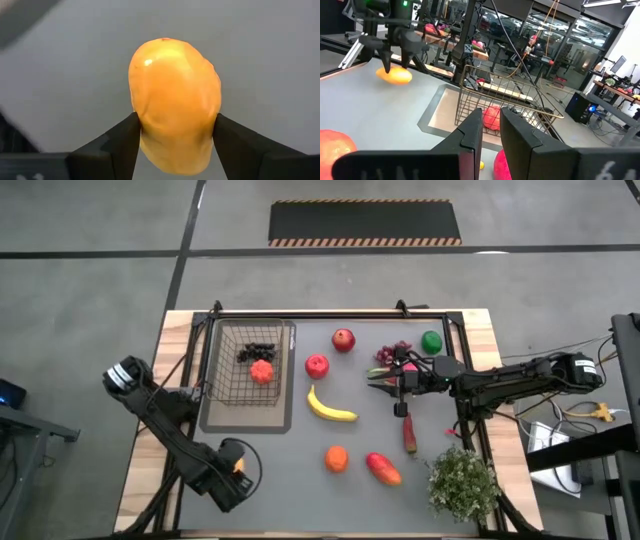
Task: Build produce basket
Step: Put the yellow mango into the gold wire basket
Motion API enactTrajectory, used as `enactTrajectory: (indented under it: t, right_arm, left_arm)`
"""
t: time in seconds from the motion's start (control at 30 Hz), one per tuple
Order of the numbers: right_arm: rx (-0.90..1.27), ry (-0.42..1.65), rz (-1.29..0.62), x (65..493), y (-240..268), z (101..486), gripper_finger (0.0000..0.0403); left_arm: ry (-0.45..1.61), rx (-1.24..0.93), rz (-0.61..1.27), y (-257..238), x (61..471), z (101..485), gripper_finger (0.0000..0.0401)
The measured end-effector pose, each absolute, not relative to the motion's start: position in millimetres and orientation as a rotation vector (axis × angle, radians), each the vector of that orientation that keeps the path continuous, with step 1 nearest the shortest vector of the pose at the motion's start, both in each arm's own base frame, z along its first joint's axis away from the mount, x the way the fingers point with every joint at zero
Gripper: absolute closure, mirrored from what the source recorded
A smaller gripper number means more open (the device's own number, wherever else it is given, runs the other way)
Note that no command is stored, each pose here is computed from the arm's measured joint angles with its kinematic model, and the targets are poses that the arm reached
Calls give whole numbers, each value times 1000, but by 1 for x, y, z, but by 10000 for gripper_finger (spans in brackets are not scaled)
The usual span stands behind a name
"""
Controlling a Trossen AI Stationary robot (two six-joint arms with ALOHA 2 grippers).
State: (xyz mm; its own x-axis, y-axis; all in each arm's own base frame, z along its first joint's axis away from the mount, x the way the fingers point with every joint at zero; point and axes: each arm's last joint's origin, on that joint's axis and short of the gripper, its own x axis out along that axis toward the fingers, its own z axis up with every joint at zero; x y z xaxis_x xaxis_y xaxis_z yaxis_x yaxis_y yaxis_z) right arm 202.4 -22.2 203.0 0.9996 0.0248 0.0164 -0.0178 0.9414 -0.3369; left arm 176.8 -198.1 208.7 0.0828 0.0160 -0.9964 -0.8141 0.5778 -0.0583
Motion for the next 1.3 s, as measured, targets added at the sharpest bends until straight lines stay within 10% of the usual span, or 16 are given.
enactTrajectory:
  t: [0.83,1.3]
  right_arm:
    - [-343,-16,22,202,-22,203,346]
    - [-343,-16,22,202,-22,202,346]
  left_arm:
    - [462,-357,764,-113,196,297,193]
    - [534,-155,1117,-10,197,300,193]
